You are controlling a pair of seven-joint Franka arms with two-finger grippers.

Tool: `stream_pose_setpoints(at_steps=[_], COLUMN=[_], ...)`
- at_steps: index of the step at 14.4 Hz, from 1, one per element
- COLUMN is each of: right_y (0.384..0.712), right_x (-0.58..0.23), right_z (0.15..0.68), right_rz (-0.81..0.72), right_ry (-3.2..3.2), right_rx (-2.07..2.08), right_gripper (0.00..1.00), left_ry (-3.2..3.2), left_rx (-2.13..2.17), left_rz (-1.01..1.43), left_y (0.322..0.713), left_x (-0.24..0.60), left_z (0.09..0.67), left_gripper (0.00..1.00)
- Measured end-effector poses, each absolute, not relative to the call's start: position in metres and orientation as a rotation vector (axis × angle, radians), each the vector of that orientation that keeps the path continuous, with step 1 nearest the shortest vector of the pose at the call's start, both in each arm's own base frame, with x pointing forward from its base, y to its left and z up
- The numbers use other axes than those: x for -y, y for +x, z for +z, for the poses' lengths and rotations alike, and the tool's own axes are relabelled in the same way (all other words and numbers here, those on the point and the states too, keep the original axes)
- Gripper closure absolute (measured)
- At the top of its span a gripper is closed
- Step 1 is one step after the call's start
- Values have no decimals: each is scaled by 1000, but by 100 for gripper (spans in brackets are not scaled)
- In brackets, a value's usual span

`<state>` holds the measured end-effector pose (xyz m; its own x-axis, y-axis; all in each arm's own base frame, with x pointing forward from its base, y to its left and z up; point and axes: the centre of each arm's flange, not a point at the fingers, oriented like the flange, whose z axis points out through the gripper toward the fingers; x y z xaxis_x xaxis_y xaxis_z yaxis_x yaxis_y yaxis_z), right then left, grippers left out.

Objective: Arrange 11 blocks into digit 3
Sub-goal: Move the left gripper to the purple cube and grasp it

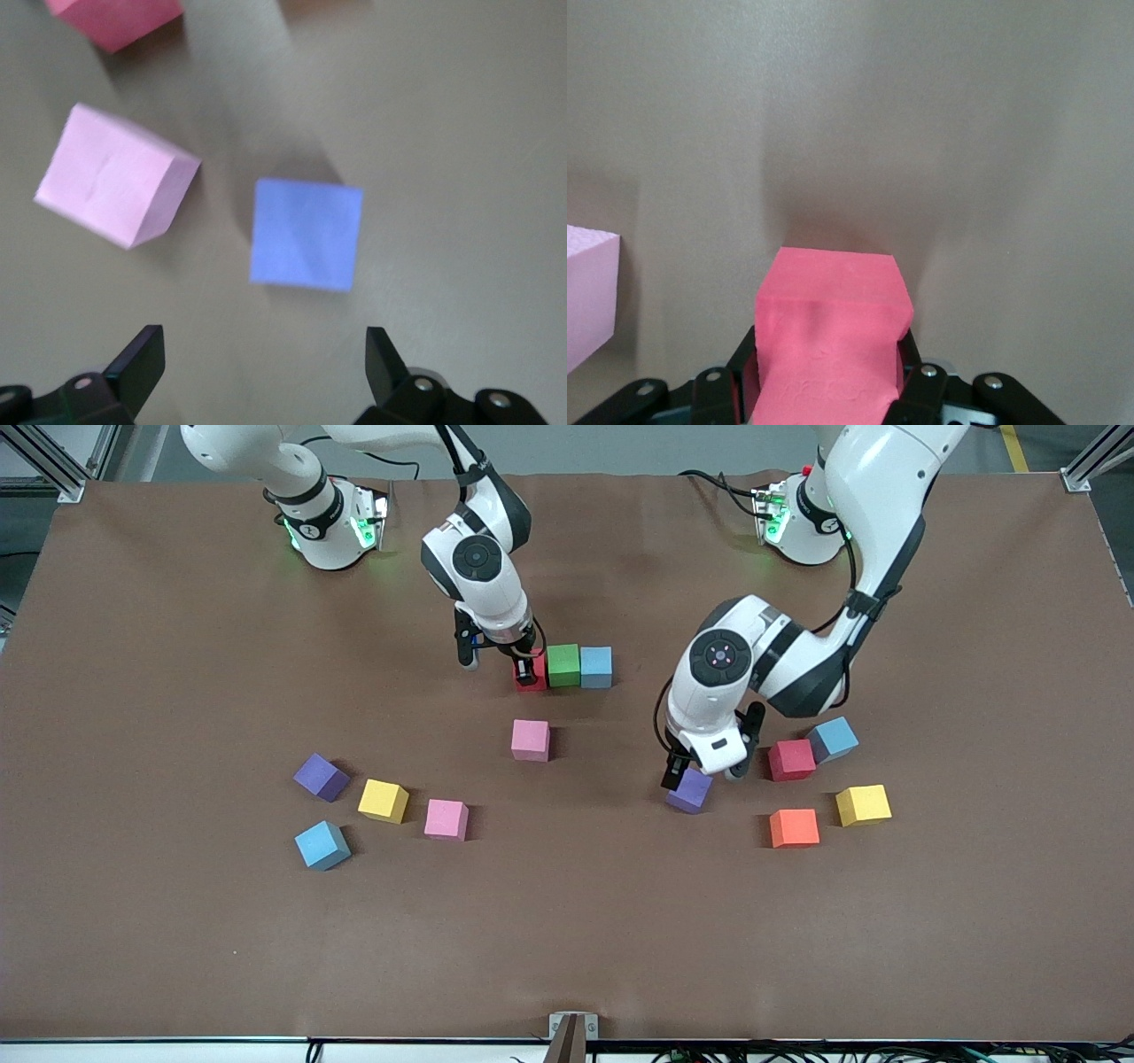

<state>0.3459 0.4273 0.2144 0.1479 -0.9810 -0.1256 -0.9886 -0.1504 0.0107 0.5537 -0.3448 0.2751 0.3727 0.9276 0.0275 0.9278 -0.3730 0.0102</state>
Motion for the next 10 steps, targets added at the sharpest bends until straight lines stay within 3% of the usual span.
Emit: stream_pose_setpoints(at_steps=[10], right_y=[345], right_x=[-429], right_z=[215], right_rz=[154], right_ry=[-2320], right_rx=[-1988], right_gripper=[44], left_ry=[-2616], left_rx=[1734], left_rz=[-26], left_y=[593], left_x=[339], left_z=[239], left_gripper=[0])
